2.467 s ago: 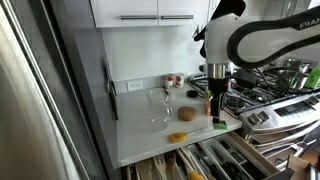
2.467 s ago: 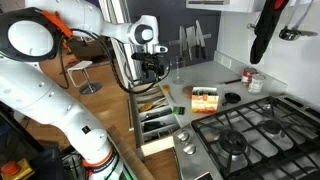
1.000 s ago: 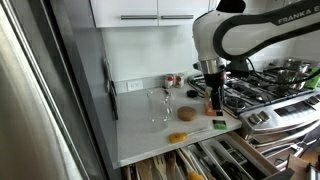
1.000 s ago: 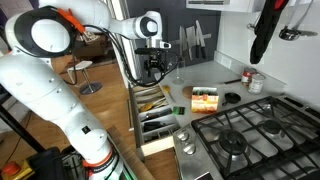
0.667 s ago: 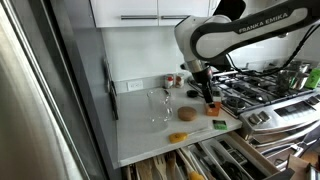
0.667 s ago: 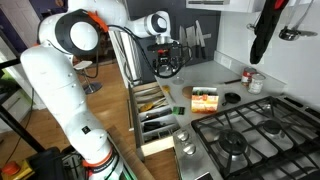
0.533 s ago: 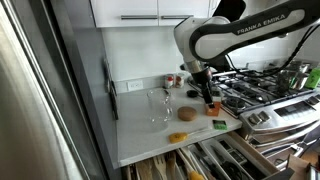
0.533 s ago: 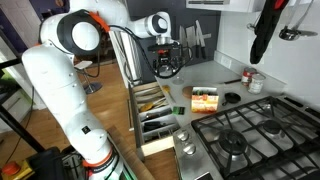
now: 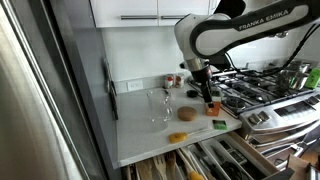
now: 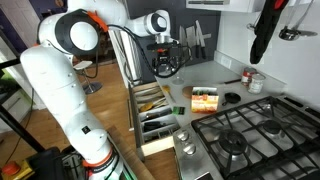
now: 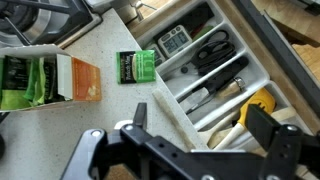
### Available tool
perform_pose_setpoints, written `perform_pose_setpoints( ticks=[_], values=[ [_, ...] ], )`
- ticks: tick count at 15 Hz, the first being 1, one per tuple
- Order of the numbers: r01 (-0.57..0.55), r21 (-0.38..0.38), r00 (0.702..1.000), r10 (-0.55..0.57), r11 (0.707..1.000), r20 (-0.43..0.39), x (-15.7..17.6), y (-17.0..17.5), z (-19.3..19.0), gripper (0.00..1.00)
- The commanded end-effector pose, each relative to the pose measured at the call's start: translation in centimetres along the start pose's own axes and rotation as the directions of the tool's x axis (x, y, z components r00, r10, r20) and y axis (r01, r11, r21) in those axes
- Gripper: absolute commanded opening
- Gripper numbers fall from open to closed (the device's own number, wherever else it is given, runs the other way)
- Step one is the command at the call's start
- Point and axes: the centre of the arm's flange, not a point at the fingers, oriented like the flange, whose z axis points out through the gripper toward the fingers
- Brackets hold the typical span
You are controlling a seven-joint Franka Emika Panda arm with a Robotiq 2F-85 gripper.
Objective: Pick up the orange and white spatula and put it in the clear jar
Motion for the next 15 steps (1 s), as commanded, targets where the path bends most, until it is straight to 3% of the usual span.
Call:
perform_pose_setpoints(
  ticks=[1,5,8,10,11,12,13,15],
  values=[
    [0.102,0.141,0.993,-0.092,0.985,-0.078,0.1,1.3,1.5,1.00],
    [0.233,0.225,0.954,-0.177,0.946,-0.243,-1.1,3.9,4.3,1.00],
    [0.318,0.248,0.900,-0.209,0.915,-0.383,-1.3,4.6,7.0,1.00],
    [0.336,0.223,0.869,-0.211,0.915,-0.447,-1.0,4.5,8.5,1.00],
    [0.332,0.192,0.865,-0.217,0.924,-0.452,-0.9,4.5,9.3,1.00],
    [0.251,0.182,0.900,-0.160,0.951,-0.406,-0.4,4.8,10.1,1.00],
    [0.296,0.203,0.891,-0.193,0.933,-0.411,0.5,5.5,8.2,1.00],
    [0.277,0.199,0.895,-0.177,0.940,-0.409,0.6,5.4,9.4,1.00]
  ],
)
